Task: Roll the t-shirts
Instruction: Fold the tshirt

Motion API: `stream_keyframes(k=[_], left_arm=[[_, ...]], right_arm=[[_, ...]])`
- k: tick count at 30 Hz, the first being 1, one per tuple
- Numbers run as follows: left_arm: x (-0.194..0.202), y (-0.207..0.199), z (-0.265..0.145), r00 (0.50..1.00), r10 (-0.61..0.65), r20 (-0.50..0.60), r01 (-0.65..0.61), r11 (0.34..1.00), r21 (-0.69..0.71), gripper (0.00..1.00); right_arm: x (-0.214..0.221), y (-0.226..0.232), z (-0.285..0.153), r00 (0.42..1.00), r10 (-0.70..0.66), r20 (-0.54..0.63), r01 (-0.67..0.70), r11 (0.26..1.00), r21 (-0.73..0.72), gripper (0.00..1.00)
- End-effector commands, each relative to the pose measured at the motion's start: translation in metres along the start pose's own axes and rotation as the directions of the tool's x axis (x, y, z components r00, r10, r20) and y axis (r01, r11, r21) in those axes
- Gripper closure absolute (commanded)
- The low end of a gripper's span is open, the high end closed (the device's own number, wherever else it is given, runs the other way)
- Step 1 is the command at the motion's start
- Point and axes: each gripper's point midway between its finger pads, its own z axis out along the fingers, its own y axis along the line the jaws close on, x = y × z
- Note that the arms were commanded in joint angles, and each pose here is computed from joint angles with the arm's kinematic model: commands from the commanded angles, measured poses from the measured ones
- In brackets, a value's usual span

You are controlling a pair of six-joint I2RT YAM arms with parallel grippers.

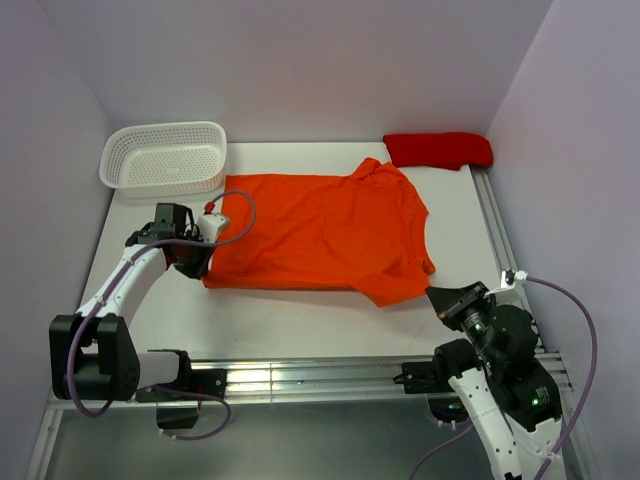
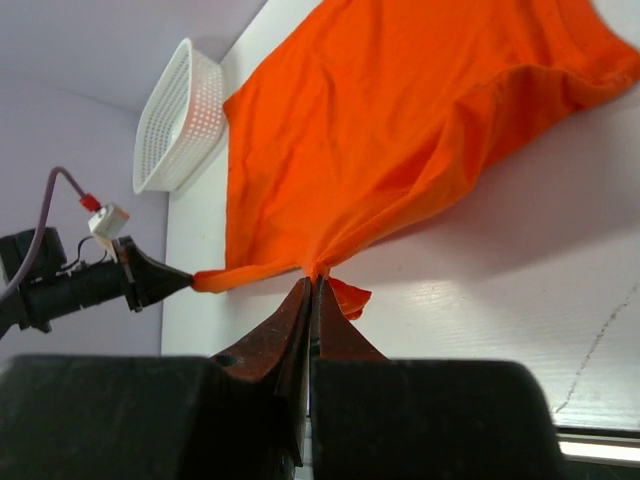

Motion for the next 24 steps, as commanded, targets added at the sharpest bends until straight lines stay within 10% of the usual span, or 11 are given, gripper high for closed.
stream_keyframes(k=[1, 24], left_arm=[[-0.003, 0.002, 0.0, 0.999, 0.033, 0.006, -0.033, 0.999, -0.004, 1.0], [-0.078, 0.044, 0.031, 0.995, -0.08, 0.058, 0.084, 0.995, -0.06, 1.0]], right_arm=[[0.0, 0.016, -0.004, 0.998, -0.06, -0.014, 0.058, 0.995, -0.083, 1.0], [-0.035, -0.012, 0.104, 0.98, -0.189, -0.056, 0.197, 0.925, 0.326, 1.0]])
